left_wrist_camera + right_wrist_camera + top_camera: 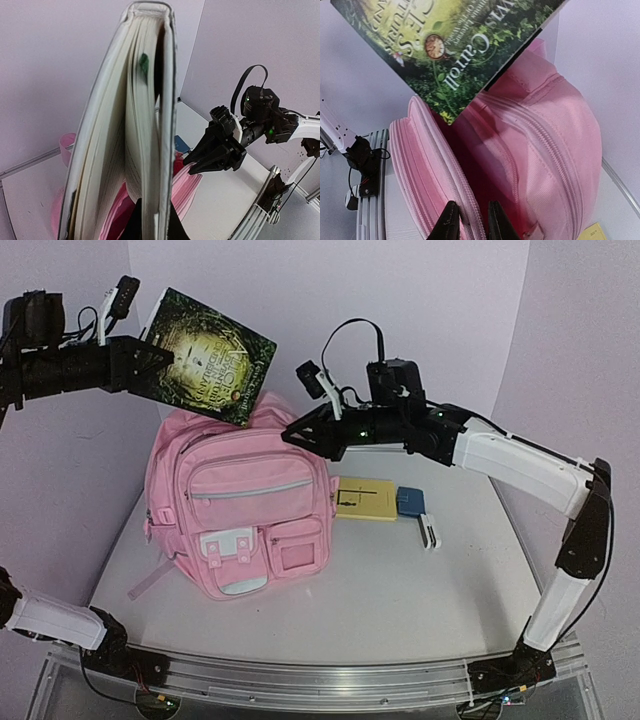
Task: Pack the student bag
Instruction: Place the book in the student bag.
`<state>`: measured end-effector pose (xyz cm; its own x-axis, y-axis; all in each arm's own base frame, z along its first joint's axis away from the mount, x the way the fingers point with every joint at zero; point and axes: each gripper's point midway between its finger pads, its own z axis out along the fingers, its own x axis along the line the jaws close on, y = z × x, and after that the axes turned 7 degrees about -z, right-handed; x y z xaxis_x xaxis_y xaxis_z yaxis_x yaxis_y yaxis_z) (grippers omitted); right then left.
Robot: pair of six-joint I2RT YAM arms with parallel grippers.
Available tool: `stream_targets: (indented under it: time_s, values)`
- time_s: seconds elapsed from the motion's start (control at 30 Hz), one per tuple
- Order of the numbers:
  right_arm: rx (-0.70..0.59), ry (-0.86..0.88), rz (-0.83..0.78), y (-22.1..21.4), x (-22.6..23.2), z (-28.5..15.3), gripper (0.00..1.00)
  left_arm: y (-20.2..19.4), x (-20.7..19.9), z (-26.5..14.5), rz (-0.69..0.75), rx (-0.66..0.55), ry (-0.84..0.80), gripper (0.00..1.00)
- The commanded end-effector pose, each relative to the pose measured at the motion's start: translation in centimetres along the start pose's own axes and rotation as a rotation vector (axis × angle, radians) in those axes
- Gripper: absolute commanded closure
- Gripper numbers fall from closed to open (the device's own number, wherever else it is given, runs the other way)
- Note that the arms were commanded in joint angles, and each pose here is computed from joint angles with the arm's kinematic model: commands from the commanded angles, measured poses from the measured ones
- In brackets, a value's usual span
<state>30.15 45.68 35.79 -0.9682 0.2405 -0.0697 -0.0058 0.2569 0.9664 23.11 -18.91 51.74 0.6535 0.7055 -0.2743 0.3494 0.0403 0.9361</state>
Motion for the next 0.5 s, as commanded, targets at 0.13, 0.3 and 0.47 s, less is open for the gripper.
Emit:
stream_targets:
  time_s: [0.13,0.3,0.47]
  values:
    - [-0.029,0.148,0.019,1.5,4.1,-2.6,0.84,2.2,0.0,-1.1,0.032,-0.080,0.028,1.00]
    - [-0.031,0.231,0.045,1.2,5.9,-3.6,0.89,2.1,-1.0,-1.4,0.055,-0.072,-0.025,1.00]
    - [-0.007,0.219,0.058,0.0,6.0,-3.9,0.92,1.8,-3.9,-2.4,0.100,-0.054,-0.181,1.00]
